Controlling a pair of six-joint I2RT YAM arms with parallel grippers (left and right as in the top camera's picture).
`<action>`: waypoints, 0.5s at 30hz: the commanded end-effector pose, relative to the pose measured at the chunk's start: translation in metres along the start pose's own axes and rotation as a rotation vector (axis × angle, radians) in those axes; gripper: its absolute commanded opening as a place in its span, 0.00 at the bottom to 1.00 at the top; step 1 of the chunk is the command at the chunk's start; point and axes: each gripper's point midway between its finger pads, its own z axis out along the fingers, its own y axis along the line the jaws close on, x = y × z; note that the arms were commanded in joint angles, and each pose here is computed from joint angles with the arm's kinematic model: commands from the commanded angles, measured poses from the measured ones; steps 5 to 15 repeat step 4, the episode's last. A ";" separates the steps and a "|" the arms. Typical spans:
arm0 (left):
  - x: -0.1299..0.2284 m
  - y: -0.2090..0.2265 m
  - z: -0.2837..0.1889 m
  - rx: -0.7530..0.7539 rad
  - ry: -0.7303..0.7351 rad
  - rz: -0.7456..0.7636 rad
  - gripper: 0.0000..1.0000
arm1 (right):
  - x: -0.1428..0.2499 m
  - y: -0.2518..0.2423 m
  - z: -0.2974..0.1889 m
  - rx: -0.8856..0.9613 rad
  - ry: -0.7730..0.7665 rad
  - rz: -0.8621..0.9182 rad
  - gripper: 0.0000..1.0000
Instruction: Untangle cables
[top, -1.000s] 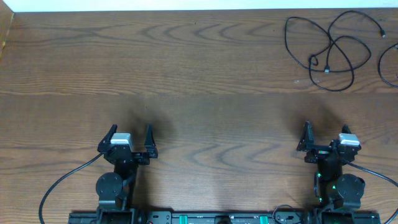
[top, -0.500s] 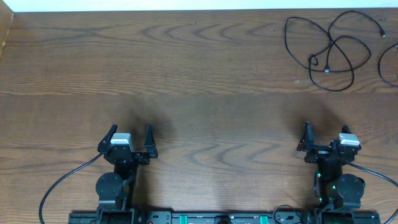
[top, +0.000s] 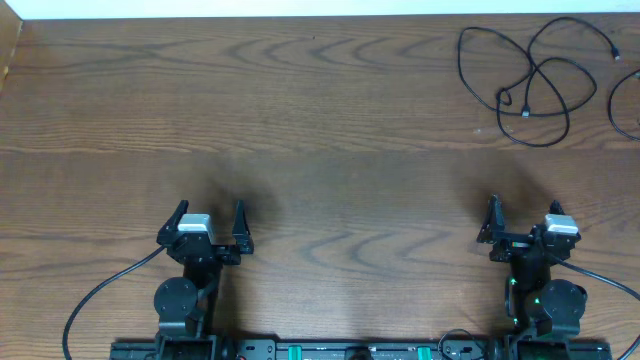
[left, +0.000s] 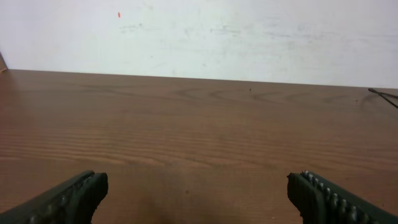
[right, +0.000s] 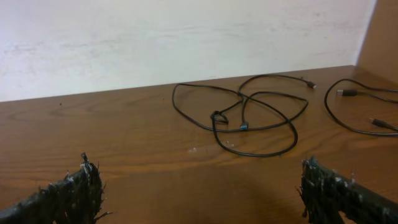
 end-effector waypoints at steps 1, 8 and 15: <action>0.015 0.001 0.001 0.000 0.049 0.015 0.98 | 0.000 0.000 0.000 0.004 -0.002 0.012 0.99; 0.015 0.001 0.001 0.000 0.049 0.015 0.98 | 0.000 0.000 0.000 0.004 -0.002 0.012 0.99; 0.015 0.001 0.001 0.000 0.049 0.015 0.98 | 0.000 0.000 0.000 0.004 -0.002 0.012 0.99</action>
